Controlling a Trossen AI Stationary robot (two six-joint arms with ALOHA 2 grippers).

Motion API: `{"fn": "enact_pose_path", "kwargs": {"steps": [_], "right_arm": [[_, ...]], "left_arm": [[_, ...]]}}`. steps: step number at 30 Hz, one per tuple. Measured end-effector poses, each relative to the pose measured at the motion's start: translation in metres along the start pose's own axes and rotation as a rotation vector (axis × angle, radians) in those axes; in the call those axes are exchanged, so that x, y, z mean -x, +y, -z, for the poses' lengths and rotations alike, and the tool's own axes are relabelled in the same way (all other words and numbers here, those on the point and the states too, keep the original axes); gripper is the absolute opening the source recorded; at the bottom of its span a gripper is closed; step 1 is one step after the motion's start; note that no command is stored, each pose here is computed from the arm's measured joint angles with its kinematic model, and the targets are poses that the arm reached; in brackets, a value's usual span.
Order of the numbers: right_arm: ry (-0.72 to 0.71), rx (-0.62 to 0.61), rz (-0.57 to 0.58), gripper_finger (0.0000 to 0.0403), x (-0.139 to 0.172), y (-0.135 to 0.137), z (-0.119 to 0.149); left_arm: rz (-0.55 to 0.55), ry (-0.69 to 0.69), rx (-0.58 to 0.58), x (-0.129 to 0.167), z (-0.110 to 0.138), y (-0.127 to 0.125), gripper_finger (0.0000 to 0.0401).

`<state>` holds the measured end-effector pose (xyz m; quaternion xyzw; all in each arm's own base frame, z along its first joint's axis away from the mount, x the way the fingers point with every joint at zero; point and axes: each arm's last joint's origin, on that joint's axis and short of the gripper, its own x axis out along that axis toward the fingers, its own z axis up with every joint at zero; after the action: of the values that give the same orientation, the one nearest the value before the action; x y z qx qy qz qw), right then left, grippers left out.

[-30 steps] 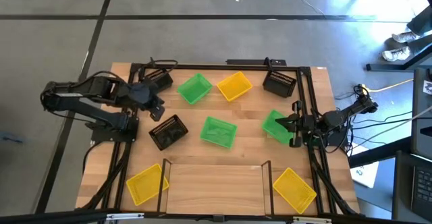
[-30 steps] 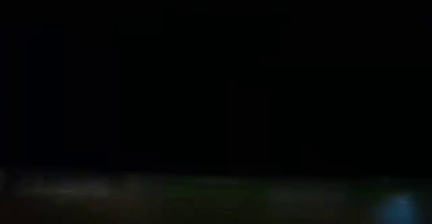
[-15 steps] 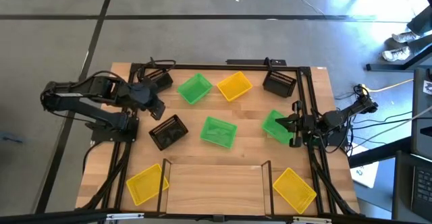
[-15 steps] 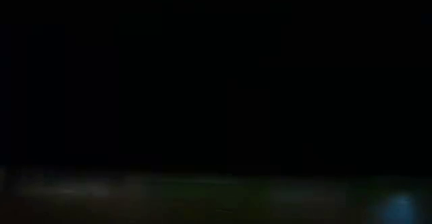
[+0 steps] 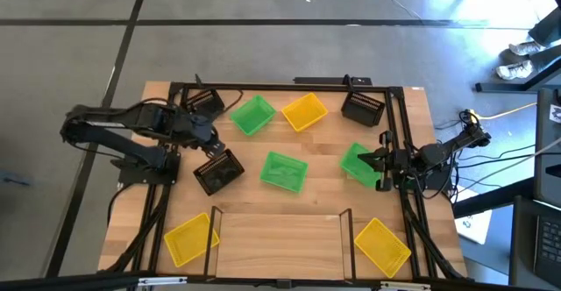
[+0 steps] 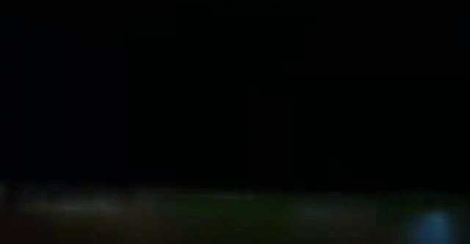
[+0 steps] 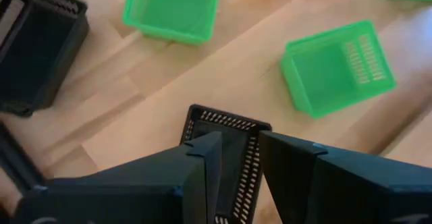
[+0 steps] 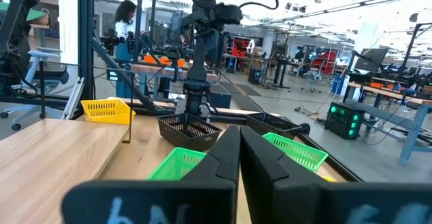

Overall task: Stack baskets on shelf by color
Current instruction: Put the bottom black basket on the shelf

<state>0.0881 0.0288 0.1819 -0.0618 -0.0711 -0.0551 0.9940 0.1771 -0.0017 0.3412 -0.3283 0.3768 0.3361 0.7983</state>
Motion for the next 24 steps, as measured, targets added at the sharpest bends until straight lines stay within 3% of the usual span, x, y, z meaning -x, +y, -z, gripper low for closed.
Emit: {"fn": "enact_pose_path", "kwargs": {"steps": [4, 8, 17, 24], "right_arm": [[-0.010, -0.004, 0.003, 0.0012, 0.000, -0.001, -0.005], [-0.002, 0.023, 0.012, 0.0012, 0.001, -0.004, -0.014], [0.105, 0.088, 0.106, 0.0012, -0.003, -0.013, -0.051], [0.165, 0.131, 0.124, 0.0012, -0.016, -0.012, -0.084]], "left_arm": [[-0.096, 0.094, 0.082, -0.017, 0.000, -0.001, 0.0090], [-0.179, 0.170, 0.073, -0.031, 0.000, -0.002, 0.0090], [-0.244, 0.208, 0.057, -0.047, -0.004, -0.004, 0.0090], [-0.255, 0.306, 0.126, -0.060, -0.006, -0.003, 0.0090]]}}
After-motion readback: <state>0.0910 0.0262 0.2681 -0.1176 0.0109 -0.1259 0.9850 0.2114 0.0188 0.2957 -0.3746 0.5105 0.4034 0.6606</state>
